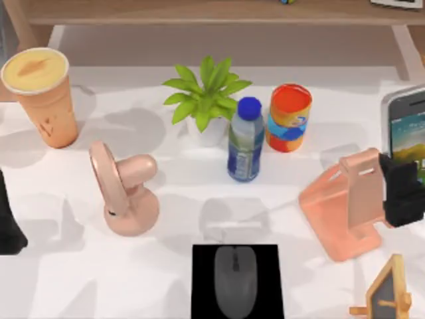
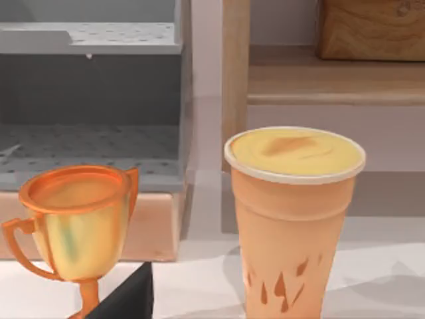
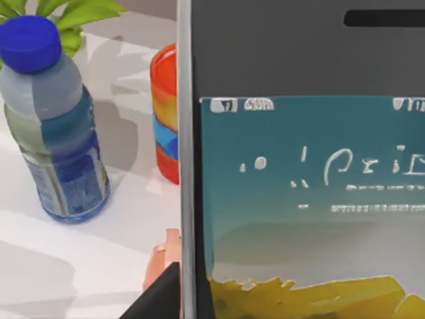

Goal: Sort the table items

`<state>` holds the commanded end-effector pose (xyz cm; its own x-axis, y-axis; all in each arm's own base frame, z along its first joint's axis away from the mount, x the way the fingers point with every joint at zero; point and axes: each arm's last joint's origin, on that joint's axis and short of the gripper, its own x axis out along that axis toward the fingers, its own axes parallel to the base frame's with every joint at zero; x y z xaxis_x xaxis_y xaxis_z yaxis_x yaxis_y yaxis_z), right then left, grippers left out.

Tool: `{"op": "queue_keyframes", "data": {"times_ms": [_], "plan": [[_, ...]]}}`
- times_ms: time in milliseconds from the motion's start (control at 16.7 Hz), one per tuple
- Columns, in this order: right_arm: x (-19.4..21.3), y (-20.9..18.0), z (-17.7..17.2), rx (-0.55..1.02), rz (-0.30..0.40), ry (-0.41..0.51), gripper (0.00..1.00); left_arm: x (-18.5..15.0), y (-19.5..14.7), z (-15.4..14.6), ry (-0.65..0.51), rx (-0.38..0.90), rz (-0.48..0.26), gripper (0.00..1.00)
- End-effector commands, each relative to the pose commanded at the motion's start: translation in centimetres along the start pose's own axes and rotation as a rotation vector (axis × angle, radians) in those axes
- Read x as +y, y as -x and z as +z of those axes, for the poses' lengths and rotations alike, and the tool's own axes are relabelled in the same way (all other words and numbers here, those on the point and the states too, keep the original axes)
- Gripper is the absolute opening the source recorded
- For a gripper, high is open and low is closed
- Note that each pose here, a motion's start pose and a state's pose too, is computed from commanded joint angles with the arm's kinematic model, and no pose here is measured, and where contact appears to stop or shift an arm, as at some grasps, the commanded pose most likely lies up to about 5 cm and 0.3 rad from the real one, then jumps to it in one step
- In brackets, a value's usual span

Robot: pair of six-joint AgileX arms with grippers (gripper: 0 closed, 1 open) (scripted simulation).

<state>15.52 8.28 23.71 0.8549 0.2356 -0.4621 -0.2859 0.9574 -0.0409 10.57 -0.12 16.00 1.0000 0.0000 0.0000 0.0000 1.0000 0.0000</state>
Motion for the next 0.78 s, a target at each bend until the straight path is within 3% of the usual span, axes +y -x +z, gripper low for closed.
{"op": "queue_keyframes", "data": {"times_ms": [300,600,780], "plan": [[1.0,1.3,-2.6,-0.049,0.065,-0.003,0.0,0.0,0.0,0.0,0.0,0.0,0.0,1.0],[1.0,1.3,-2.5,-0.049,0.063,-0.005,0.0,0.0,0.0,0.0,0.0,0.0,0.0,1.0],[0.7,2.2,0.0,-0.157,0.049,-0.046,0.0,0.0,0.0,0.0,0.0,0.0,0.0,1.0]]}}
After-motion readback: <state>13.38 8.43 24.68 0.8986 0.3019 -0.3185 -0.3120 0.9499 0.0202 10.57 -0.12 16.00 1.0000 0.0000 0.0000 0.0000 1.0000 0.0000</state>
